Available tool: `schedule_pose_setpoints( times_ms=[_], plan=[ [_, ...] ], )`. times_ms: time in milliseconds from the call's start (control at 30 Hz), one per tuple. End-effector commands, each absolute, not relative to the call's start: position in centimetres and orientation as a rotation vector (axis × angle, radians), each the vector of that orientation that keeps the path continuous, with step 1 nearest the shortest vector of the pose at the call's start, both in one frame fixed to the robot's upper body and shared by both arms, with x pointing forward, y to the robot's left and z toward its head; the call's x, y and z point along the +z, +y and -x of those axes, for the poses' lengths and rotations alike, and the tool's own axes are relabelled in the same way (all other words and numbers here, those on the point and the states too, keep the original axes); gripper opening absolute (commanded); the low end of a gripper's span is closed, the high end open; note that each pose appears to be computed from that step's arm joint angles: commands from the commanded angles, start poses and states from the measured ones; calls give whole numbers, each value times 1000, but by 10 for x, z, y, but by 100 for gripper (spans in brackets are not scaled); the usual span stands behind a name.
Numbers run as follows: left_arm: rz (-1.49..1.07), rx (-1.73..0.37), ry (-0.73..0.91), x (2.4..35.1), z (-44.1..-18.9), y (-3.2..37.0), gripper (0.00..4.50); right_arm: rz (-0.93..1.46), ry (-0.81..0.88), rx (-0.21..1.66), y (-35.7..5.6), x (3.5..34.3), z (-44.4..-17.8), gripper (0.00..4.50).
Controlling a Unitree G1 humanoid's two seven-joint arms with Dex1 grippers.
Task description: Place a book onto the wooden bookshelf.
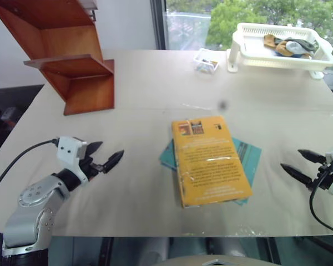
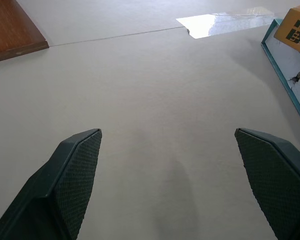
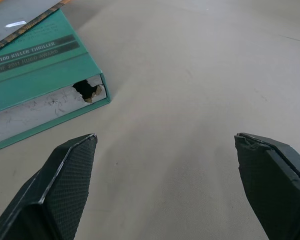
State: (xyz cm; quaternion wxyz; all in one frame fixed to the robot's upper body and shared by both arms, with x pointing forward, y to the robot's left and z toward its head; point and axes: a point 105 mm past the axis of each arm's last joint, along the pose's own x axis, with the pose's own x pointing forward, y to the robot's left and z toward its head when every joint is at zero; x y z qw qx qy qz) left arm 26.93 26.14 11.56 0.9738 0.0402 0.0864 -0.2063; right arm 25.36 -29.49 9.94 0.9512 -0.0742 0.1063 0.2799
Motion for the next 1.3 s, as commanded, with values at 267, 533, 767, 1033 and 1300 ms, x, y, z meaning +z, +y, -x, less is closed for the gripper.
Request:
schedule_pose_setpoints(
  times_ms=[267,533,767,1033,1300],
  plan=[
    [-133,-442,98,132,-270,261,448,198,134,576,-306,128,-262,450],
    [-143,-436,84,133,-267,261,448,206,119,593,-299,127,-272,450],
    [-179,-442,64,138,-265,259,448,205,142,621,-294,122,-274,450],
    [-97,-800,20,172,-240,236,448,348,235,832,-264,104,-264,450],
    [-181,-981,127,192,-226,248,448,347,230,935,-235,98,-273,450]
  ],
)
